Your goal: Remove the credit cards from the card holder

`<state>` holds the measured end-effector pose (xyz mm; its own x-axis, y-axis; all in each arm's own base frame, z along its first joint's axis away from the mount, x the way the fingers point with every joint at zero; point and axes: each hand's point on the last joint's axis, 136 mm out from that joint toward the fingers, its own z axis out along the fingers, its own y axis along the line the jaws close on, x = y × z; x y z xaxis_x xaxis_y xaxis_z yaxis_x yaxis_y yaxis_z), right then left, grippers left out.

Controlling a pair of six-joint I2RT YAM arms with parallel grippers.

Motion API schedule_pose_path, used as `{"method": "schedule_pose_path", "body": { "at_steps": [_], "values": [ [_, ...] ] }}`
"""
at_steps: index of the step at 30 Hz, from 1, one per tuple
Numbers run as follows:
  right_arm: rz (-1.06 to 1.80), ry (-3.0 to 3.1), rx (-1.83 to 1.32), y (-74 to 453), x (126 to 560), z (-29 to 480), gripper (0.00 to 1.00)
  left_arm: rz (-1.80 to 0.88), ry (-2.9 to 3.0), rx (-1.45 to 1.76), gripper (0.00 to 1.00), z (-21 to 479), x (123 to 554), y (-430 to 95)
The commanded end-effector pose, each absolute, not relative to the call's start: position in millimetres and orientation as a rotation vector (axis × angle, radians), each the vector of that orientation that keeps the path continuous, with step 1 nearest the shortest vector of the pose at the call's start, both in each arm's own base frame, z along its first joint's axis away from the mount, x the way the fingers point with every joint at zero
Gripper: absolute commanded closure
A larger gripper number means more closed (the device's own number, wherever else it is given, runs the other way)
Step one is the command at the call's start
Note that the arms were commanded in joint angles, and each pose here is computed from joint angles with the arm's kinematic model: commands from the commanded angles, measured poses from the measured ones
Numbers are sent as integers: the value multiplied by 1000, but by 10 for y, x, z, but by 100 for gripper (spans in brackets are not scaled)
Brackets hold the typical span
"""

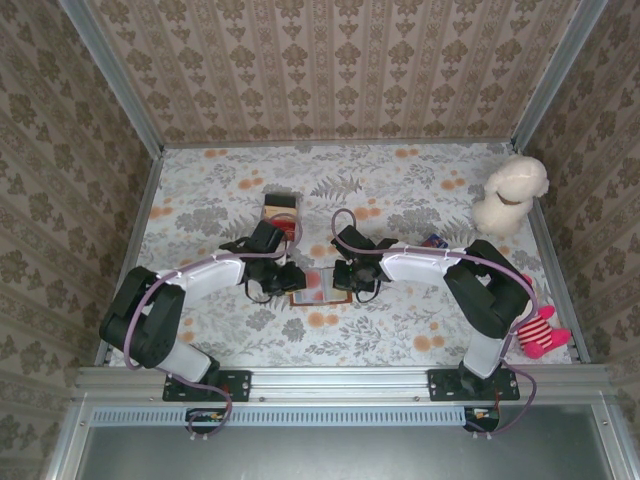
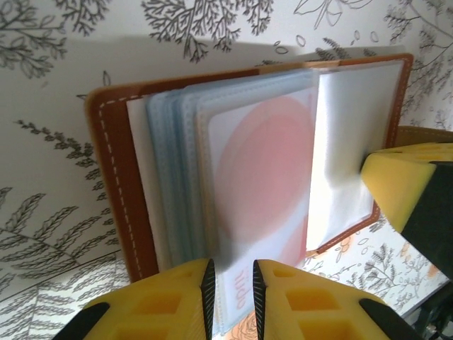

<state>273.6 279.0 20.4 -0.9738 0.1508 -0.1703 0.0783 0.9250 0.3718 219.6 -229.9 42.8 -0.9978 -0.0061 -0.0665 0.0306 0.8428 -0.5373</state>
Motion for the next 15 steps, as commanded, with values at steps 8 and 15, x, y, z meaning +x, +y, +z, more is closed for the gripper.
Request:
{"method": "schedule_pose_path", "body": {
  "at_steps": [8, 15],
  "values": [
    [452, 2961, 165, 2695, 2640, 5, 91, -914, 2949, 49, 78, 432, 2173, -2326],
    [452, 2962, 160, 2695, 2635, 13, 91, -907, 2919, 59, 80, 566, 2218, -2300]
  ]
}}
